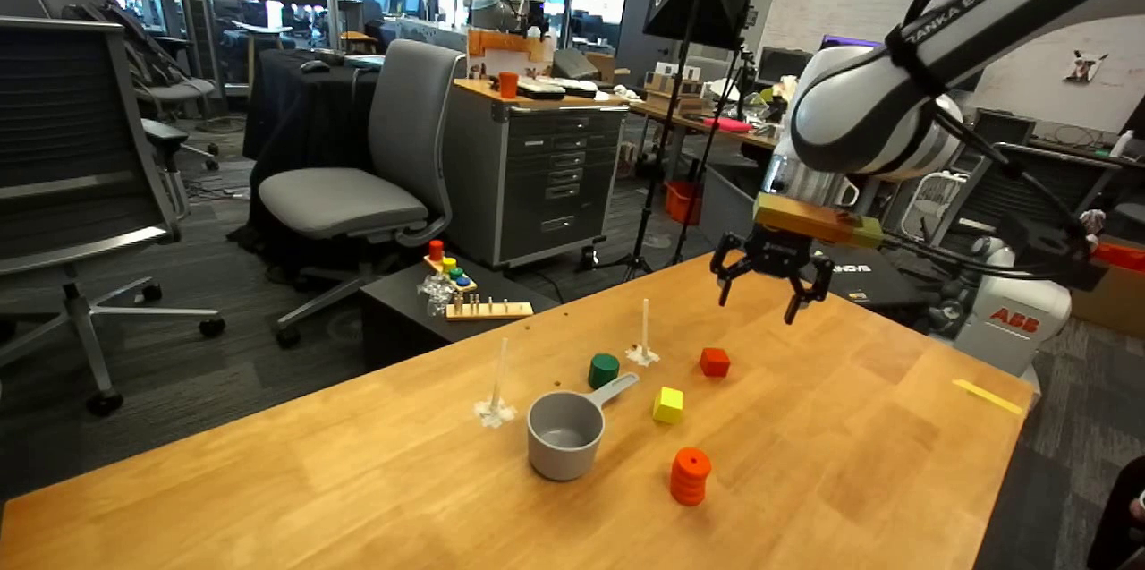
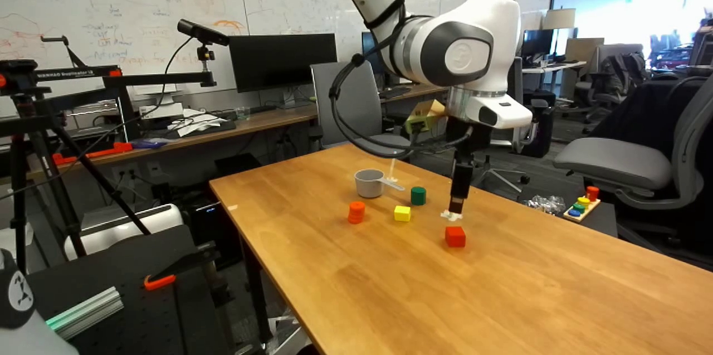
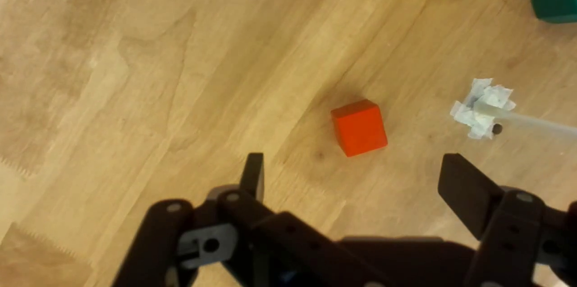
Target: Put the orange block on the yellow block then put both blocks in the gray pot, then put the green block in the gray pot
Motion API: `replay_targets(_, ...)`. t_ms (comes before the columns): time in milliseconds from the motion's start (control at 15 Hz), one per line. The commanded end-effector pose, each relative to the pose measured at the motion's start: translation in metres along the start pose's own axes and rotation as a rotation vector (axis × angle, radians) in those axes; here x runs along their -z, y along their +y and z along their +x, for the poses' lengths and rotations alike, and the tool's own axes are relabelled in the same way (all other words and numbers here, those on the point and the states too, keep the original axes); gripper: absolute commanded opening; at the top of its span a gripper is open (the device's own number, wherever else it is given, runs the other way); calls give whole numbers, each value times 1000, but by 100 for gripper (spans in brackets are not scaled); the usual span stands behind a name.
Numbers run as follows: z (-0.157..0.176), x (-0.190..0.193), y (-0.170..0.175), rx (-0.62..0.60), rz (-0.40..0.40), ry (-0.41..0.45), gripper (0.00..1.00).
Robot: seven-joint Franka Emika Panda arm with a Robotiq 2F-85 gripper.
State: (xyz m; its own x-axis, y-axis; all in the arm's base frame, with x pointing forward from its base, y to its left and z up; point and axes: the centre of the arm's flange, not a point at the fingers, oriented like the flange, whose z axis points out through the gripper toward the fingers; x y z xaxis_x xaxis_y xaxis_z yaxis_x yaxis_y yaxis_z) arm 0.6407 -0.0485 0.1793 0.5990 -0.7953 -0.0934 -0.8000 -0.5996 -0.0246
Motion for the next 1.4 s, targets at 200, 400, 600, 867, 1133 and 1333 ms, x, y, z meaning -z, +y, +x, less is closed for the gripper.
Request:
replay_targets(200, 13, -34, -22, -24, -131, -9, 100)
replay_targets(400, 19, -33, -29, 16, -206, 11, 100)
replay_targets(600, 25, -27, -43, 49, -233, 31, 100)
replay_targets(867, 18, -33, -67, 80, -216, 38, 100)
replay_targets(1133, 13, -50, -78, 93, -225, 30, 100)
replay_targets(1333, 11, -63, -77, 91, -235, 20, 100)
